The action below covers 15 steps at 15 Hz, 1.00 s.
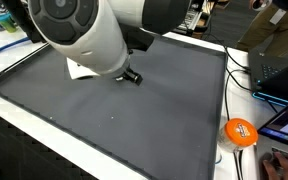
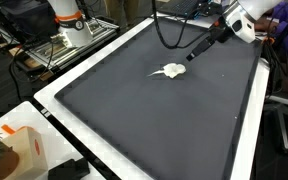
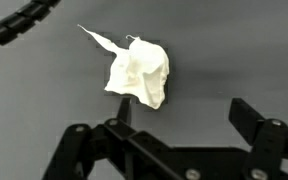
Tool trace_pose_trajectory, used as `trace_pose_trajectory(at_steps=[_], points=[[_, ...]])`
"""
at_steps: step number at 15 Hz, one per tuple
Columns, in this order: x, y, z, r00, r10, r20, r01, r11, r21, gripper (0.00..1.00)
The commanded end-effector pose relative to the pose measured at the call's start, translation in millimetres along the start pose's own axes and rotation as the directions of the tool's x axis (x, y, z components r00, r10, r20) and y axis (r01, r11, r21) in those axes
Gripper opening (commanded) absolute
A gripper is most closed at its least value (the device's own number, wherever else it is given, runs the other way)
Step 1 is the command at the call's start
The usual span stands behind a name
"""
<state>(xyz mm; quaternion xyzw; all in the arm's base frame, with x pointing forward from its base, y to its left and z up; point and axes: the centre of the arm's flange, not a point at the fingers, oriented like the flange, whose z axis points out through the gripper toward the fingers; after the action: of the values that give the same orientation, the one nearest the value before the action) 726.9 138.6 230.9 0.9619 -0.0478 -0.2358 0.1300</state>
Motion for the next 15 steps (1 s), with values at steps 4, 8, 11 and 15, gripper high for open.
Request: trace_pose_trajectory(at_steps=[4, 8, 11, 15], points=[[-0.5, 9.0, -27.9, 1.000, 0.007, -0.007, -0.007, 1.000, 0.018, 1.00], [-48.8, 28.9, -39.3, 0.997, 0.011, -0.072, -0.005, 0.996, 0.086, 1.00], [-81.4, 35.0, -50.2, 0.997, -0.028, -0.078, 0.038, 0.990, 0.137, 1.00], [-105.6, 39.8, -57.3, 0.986, -0.125, -0.112, 0.146, 0.967, 0.211, 1.00]])
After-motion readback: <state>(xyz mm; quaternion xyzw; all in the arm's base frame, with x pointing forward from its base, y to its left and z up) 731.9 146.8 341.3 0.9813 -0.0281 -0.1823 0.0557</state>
